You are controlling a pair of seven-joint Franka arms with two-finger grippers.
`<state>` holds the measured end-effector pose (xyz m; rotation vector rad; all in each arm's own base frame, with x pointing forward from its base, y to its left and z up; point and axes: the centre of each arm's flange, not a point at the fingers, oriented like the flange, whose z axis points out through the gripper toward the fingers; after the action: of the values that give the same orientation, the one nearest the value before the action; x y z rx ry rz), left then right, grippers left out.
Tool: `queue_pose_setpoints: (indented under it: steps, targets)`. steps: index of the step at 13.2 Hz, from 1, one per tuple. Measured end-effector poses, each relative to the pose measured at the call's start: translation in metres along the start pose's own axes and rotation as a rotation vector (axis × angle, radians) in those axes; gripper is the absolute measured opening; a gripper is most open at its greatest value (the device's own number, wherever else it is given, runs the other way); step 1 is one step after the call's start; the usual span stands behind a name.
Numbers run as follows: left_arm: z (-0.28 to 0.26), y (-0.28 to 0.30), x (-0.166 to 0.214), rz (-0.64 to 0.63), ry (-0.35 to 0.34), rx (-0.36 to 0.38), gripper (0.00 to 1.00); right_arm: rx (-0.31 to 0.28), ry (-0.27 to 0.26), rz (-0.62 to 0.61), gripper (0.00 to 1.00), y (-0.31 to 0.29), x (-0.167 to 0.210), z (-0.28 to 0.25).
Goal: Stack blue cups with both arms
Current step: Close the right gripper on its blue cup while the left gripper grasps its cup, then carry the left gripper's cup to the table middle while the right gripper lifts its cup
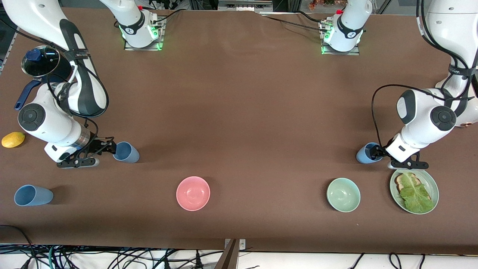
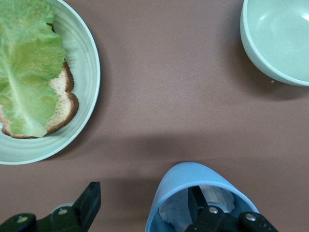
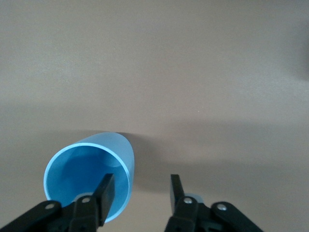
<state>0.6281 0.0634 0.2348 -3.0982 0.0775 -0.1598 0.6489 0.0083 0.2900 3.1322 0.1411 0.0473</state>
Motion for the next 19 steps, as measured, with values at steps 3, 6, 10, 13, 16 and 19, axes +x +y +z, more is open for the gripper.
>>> queue_pose_setpoints:
  steps: [3,6,10,13,16,19]
  targets:
    - [0.018,0.001,-0.001,0.0,0.012,-0.005,0.78,0.006,-0.004,-0.001,0.51,-0.003,0.0,0.008]
    - [0.02,0.002,-0.001,0.0,0.014,-0.006,0.44,0.008,0.0,-0.004,0.5,-0.006,0.001,0.012]
    - [0.017,0.002,0.0,-0.007,0.022,-0.006,0.06,0.009,-0.004,-0.004,0.44,-0.007,0.001,0.018]
    - [0.016,0.002,0.0,-0.009,0.023,-0.005,0.06,0.011,-0.004,-0.006,0.4,-0.009,0.001,0.021]
    - [0.011,0.002,0.002,-0.009,0.03,-0.003,0.05,0.017,0.001,-0.003,0.32,-0.01,0.002,0.022]
    - [-0.011,0.003,0.005,-0.006,0.038,0.002,0.05,0.018,0.002,-0.003,0.29,-0.011,0.002,0.022]
